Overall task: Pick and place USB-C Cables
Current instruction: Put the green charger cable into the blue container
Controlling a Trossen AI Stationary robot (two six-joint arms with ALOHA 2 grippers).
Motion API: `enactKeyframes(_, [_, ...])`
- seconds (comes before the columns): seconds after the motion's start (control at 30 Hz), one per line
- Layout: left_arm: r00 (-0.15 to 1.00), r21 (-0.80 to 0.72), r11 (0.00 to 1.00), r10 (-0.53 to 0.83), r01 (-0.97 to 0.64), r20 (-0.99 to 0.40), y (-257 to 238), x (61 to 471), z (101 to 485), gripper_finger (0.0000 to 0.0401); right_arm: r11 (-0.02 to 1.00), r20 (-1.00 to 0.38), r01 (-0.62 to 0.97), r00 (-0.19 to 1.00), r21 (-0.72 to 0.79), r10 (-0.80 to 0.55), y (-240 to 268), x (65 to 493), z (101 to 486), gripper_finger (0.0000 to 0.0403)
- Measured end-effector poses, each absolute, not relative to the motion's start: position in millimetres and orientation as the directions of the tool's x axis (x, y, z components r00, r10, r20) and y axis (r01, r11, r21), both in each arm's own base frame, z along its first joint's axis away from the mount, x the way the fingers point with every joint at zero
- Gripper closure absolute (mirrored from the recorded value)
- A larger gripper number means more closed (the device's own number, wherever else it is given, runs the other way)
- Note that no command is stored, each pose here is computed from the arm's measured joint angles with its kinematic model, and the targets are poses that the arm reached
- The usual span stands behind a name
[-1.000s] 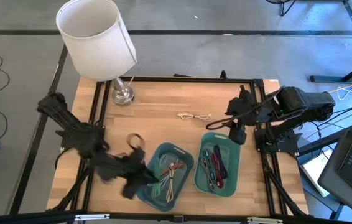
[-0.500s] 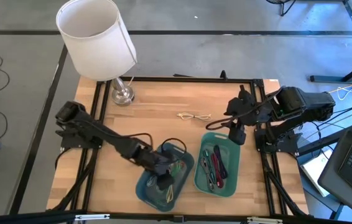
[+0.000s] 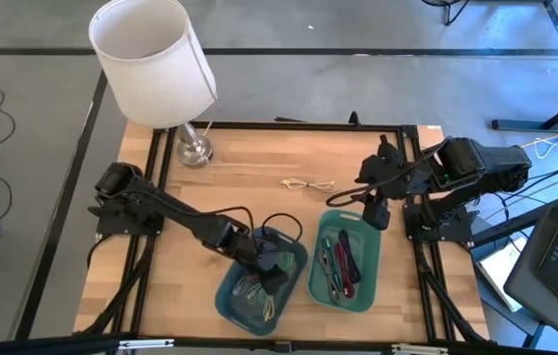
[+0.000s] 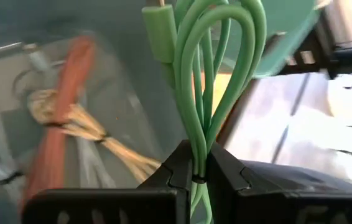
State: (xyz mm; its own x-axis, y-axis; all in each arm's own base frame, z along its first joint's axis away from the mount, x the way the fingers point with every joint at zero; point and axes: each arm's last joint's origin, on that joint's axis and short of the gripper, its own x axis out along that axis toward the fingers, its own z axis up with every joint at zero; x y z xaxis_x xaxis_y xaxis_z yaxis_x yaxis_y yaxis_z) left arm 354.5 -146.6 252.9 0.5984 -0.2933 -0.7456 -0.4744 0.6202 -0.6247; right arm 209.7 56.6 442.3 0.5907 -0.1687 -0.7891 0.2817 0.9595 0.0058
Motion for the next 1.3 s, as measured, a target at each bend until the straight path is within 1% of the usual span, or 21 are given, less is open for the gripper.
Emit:
enactKeyframes(0.17, [0.605, -0.624, 0.632, -0.293, -0.459, -0.741, -158, 370, 289, 0.0383, 0.959, -0.789, 0.282, 0.59, 0.005, -0.169, 57, 210, 442, 0.0201])
enactKeyframes(0.23, [0.563, -0.58, 0.653, -0.272, -0.487, -0.78, -162, 376, 299, 0.0383, 0.96, -0.789, 0.279, 0.59, 0.003, -0.169, 57, 210, 442, 0.0201])
enactKeyframes(0.37, [0.424, -0.442, 0.694, -0.213, -0.568, -0.88, -168, 383, 304, 0.0383, 0.963, -0.79, 0.268, 0.59, -0.006, -0.169, 57, 210, 442, 0.0201])
enactKeyframes(0.43, [0.394, -0.413, 0.701, -0.201, -0.582, -0.897, -169, 387, 305, 0.0383, 0.966, -0.79, 0.259, 0.59, -0.014, -0.169, 57, 210, 442, 0.0201])
enactKeyframes(0.63, [0.375, -0.388, 0.676, -0.174, -0.627, -0.91, -161, 398, 295, 0.0383, 0.966, -0.79, 0.256, 0.59, -0.015, -0.169, 57, 210, 442, 0.0201])
enactKeyframes(0.73, [0.302, -0.318, 0.653, -0.141, -0.687, -0.943, -154, 396, 287, 0.0383, 0.967, -0.791, 0.256, 0.588, -0.017, -0.169, 57, 210, 442, 0.0201])
enactKeyframes(0.87, [0.238, -0.277, 0.628, -0.148, -0.727, -0.96, -150, 402, 271, 0.0383, 0.971, -0.794, 0.238, 0.586, -0.022, -0.162, 57, 209, 442, 0.0201])
enactKeyframes(0.93, [0.253, -0.305, 0.618, -0.174, -0.725, -0.952, -153, 408, 266, 0.0383, 0.974, -0.797, 0.227, 0.584, -0.019, -0.152, 57, 209, 442, 0.0201])
enactKeyframes(1.0, [0.237, -0.298, 0.603, -0.181, -0.74, -0.954, -157, 411, 258, 0.0383, 0.976, -0.802, 0.219, 0.58, -0.014, -0.142, 57, 209, 441, 0.0201])
enactKeyframes(1.07, [0.255, -0.326, 0.583, -0.202, -0.744, -0.946, -163, 416, 252, 0.0383, 0.979, -0.806, 0.204, 0.575, -0.024, -0.139, 57, 209, 441, 0.0201])
enactKeyframes(1.2, [0.262, -0.33, 0.551, -0.201, -0.766, -0.944, -167, 419, 246, 0.0383, 0.98, -0.811, 0.198, 0.569, -0.029, -0.139, 57, 208, 441, 0.0201])
enactKeyframes(1.3, [0.247, -0.306, 0.529, -0.18, -0.792, -0.952, -166, 420, 239, 0.0383, 0.98, -0.819, 0.196, 0.556, -0.036, -0.141, 57, 207, 440, 0.0201])
